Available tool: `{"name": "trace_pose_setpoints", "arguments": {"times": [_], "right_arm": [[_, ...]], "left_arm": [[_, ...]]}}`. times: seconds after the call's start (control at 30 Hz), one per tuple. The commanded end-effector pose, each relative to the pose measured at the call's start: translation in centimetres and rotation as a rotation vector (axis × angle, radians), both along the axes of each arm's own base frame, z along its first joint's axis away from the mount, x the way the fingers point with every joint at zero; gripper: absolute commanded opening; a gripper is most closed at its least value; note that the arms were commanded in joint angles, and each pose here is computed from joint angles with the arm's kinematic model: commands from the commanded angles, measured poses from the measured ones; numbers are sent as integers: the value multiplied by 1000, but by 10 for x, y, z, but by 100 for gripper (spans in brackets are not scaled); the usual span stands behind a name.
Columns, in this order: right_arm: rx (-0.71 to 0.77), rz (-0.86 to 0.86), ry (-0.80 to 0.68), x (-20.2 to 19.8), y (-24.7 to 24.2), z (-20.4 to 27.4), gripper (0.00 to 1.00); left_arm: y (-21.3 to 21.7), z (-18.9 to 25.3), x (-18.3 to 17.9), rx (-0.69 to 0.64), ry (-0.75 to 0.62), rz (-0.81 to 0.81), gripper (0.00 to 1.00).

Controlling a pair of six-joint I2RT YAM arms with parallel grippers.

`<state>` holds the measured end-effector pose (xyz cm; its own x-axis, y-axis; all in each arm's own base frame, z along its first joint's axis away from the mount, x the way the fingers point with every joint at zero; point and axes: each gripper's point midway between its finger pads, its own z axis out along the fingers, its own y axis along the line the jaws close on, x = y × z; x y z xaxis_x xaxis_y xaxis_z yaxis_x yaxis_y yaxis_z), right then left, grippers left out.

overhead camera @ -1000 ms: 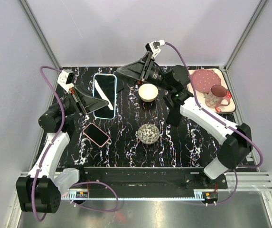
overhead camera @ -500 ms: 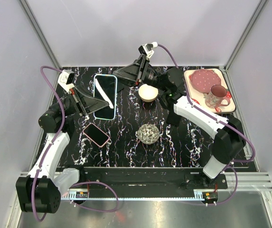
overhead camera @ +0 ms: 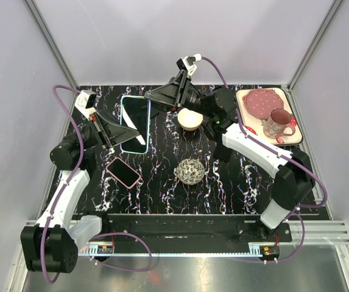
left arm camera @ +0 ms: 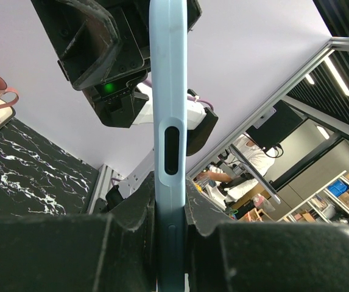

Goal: Take the phone out of the phone case
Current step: Remove the phone case from the phone.

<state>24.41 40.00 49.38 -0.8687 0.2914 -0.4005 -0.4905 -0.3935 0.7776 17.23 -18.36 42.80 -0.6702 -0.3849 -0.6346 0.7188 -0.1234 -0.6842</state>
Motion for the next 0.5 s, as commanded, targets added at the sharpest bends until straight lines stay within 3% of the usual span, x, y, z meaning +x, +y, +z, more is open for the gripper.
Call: {"name": "trace_pose_setpoints", "arguments": {"times": [0.0,0.2,0.4,0.47], "right_arm": [[38,16,-85,-21,-8,20,51],[42,34,-71,-21,-3,16,35],[37,53,-61,-24,2,14,34],[38,61,-47,-25,4,13,26]], "left_arm": [[3,24,-42,-54,-386,14,0],[3,24,-42,-54,-381,13,0],[3,24,-40,-57,-379,18,0],[3,25,-40,-57,-377,18,0]]}}
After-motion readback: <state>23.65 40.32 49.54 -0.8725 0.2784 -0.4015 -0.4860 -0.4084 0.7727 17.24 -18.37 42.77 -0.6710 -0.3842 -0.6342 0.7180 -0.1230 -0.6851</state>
